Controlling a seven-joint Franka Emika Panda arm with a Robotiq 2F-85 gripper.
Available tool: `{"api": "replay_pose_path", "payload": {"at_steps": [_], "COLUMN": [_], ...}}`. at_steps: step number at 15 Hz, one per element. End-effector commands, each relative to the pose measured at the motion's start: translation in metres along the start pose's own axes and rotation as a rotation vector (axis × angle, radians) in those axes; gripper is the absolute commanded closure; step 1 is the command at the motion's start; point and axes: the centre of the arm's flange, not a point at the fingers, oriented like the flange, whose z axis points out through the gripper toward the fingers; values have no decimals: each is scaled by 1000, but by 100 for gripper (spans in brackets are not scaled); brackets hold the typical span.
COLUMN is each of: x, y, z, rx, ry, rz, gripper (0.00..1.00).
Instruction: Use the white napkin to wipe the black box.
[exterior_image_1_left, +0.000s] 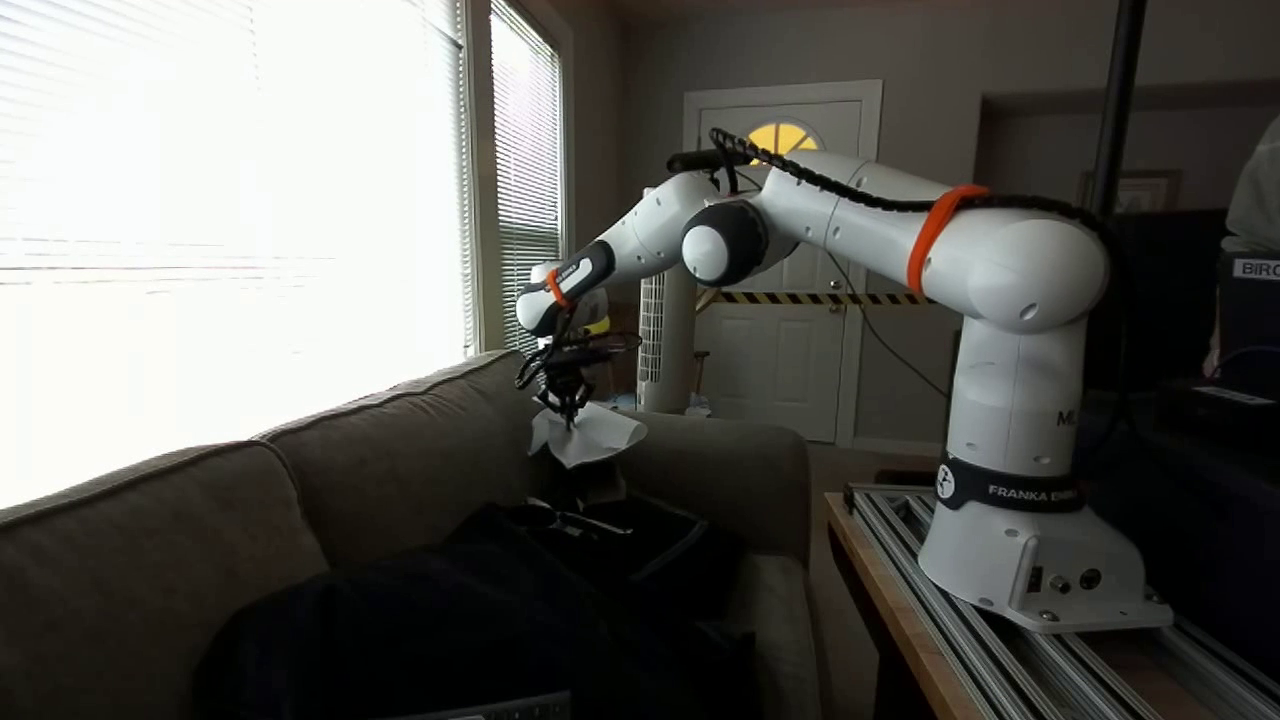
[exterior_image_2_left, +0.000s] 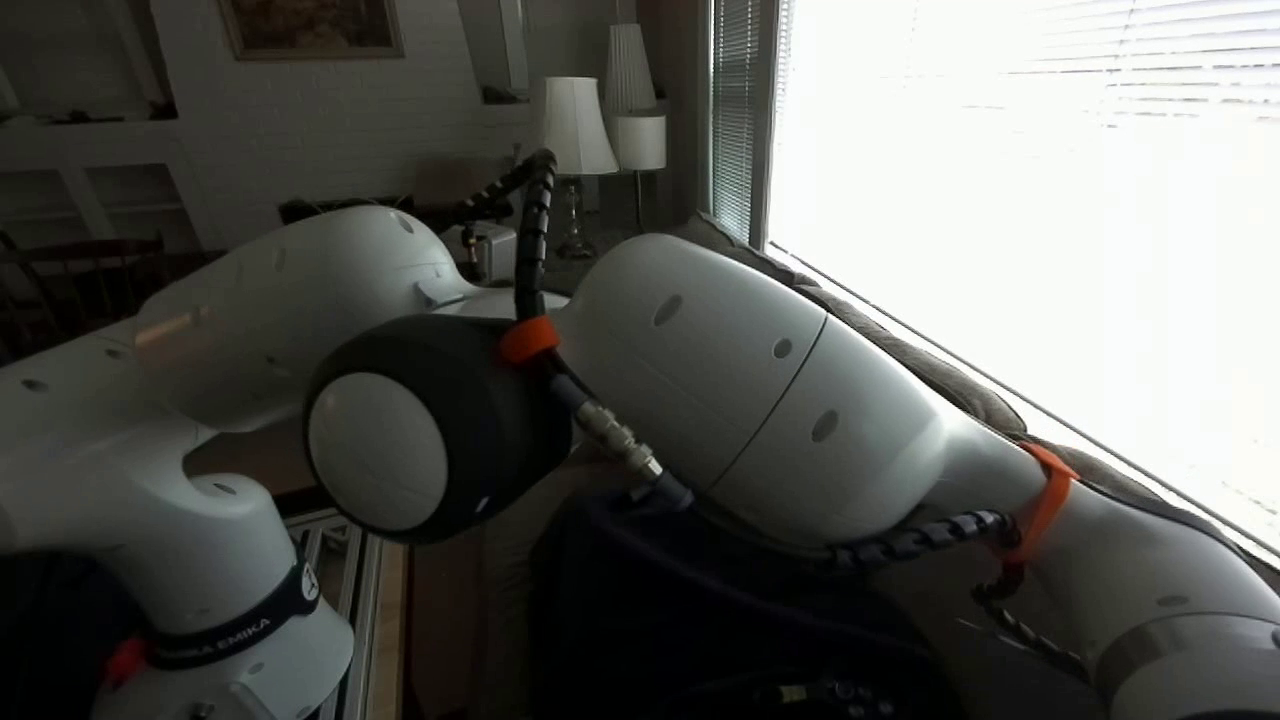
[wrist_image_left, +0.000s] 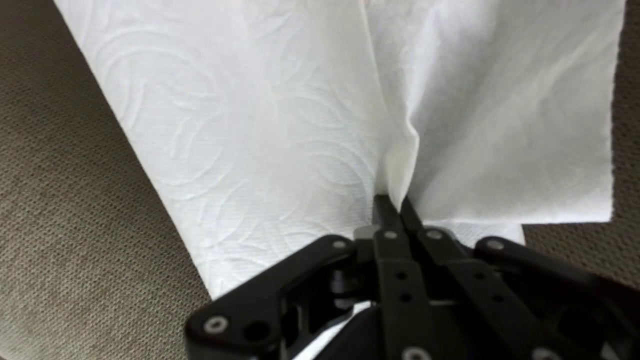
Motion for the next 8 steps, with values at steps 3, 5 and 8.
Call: {"api": "replay_pose_path", "payload": {"at_steps": [3, 5, 8], "x": [-35, -48, -71], "y": [-24, -25, -23], "z": [9, 6, 2], "rx": [-28, -38, -70], "ry": [-76, -130, -241], "rz": [-98, -165, -278], "gripper": [100, 100, 100]}}
